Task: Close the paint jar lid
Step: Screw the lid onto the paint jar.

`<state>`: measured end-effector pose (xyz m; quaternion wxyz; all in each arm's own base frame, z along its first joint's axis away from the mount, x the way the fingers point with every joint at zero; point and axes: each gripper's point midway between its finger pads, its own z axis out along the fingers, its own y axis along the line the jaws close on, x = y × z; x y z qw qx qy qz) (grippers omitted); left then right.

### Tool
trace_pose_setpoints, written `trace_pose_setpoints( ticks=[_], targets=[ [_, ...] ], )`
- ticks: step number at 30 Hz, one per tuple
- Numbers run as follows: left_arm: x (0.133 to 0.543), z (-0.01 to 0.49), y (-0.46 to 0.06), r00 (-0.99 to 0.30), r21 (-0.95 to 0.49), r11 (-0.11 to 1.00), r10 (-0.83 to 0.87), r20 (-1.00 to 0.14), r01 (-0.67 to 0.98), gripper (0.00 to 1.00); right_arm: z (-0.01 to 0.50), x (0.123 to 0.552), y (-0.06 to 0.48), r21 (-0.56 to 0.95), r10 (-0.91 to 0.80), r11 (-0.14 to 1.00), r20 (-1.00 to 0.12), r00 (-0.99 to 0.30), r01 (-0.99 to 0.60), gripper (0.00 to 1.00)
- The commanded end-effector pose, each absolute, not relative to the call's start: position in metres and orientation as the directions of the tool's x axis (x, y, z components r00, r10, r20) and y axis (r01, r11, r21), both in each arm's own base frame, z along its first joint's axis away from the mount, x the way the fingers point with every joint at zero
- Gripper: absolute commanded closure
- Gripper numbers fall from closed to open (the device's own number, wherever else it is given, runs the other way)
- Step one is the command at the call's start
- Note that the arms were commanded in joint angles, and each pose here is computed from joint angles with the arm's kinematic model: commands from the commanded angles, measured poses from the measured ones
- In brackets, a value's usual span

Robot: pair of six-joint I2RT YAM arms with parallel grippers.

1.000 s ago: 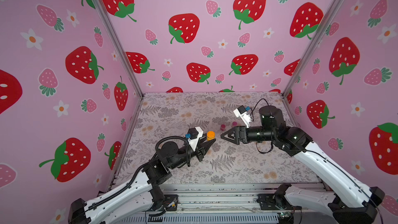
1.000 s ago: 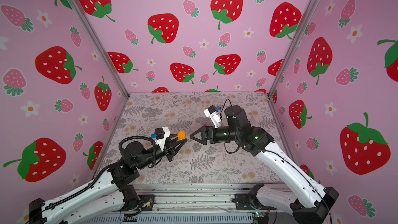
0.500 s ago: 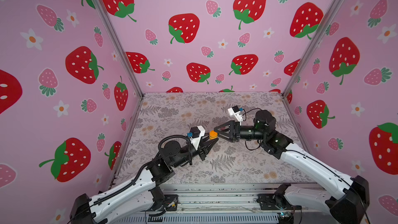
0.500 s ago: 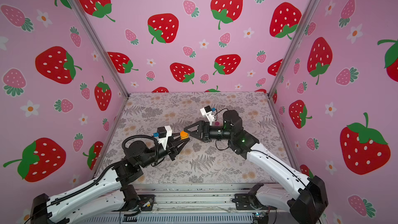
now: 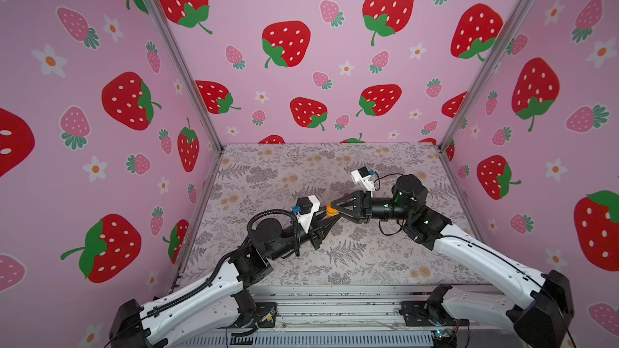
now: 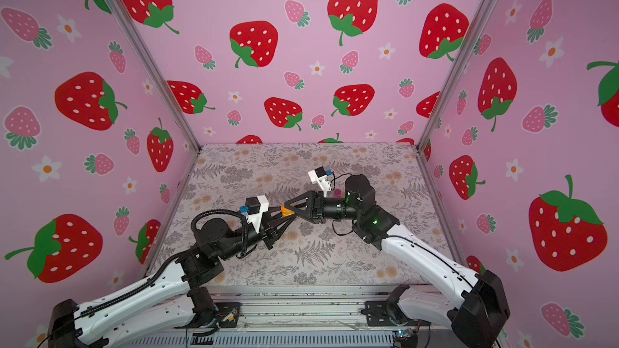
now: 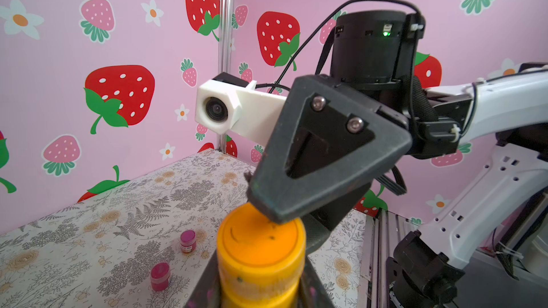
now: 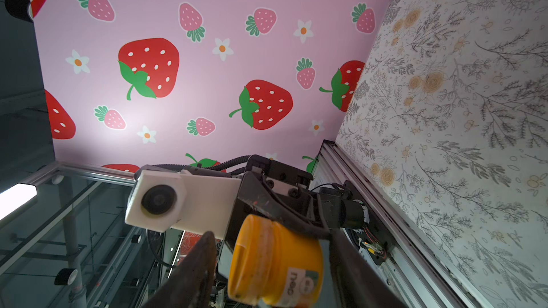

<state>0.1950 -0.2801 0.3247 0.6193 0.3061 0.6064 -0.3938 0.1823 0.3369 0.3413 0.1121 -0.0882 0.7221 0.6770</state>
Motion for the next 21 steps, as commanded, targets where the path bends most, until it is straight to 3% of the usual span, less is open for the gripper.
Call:
trace_pose_setpoints(
  ticks=[1, 10, 14, 19, 21],
  targets=[
    [0.1925, 0.3419, -0.2794, -0.011, -0.089, 0.495, -0.158, -0.987, 0.864, 1.0, 0.3481, 0.179, 0.3374, 0.954, 0.02, 0.041, -0.299, -0.954, -0.298, 0.45],
    [0.1919, 0.342, -0.2798, -0.011, -0.087, 0.493, -0.155, -0.988, 0.866, 1.0, 0.344, 0.1789, 0.3394, 0.957, 0.014, 0.049, -0.286, -0.958, -0.285, 0.63],
    [0.1917, 0.3414, -0.2804, -0.012, -0.085, 0.491, -0.15, -0.989, 0.867, 1.0, 0.3454, 0.1778, 0.3392, 0.957, 0.01, 0.048, -0.288, -0.958, -0.287, 0.64],
    [0.1919, 0.3389, -0.2827, -0.021, -0.089, 0.485, -0.145, -0.989, 0.87, 1.0, 0.3479, 0.1754, 0.3407, 0.954, -0.002, 0.049, -0.297, -0.955, -0.297, 0.38],
    [0.1926, 0.3393, -0.2826, -0.019, -0.09, 0.487, -0.149, -0.989, 0.869, 1.0, 0.3482, 0.1729, 0.3432, 0.954, -0.015, 0.038, -0.296, -0.955, -0.296, 0.34]
  ],
)
